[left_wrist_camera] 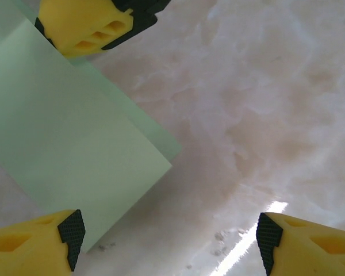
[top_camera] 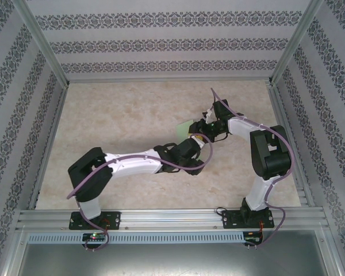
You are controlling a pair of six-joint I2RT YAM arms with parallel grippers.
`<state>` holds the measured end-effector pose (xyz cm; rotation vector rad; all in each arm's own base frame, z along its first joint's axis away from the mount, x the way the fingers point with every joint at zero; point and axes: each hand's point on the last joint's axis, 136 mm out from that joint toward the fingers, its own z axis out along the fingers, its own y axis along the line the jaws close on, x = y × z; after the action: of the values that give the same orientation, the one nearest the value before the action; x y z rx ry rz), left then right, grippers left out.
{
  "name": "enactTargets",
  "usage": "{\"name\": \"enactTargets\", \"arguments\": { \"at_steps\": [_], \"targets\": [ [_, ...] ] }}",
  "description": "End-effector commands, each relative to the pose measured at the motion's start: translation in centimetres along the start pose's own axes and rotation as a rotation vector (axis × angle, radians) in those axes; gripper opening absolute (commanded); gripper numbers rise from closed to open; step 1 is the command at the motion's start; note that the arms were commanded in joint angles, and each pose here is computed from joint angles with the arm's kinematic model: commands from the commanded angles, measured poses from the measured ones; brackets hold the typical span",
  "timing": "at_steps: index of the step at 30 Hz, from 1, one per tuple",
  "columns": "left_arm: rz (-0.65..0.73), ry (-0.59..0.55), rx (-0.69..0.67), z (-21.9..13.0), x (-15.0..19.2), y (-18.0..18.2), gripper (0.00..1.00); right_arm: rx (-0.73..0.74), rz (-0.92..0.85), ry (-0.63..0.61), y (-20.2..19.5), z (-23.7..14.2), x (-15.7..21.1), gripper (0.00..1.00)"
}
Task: Fold a paper plane with a square sheet of paper (fold left side to right side)
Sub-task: Fold the triangle a second time at the center of the table.
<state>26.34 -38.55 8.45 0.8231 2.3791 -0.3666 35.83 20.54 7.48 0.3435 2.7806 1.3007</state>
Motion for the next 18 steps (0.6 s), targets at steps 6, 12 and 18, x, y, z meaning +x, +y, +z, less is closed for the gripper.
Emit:
{"name": "enactTargets", "arguments": {
  "at_steps": [6,12,18],
  "targets": [
    [0.202,0.080,-0.322,2.3,0.0,1.7,0.82,-0.013,0.021,0.010,0.2,-0.3,-0.4,0.45],
    [0.282,0.092,-0.462,2.6,-0.5,2.2,0.81,-0.011,0.021,0.009,0.1,-0.3,-0.5,0.45],
    [0.286,0.097,-0.504,2.5,-0.6,2.7,0.55,-0.009,0.021,0.011,0.0,-0.2,-0.5,0.45]
  ]
}}
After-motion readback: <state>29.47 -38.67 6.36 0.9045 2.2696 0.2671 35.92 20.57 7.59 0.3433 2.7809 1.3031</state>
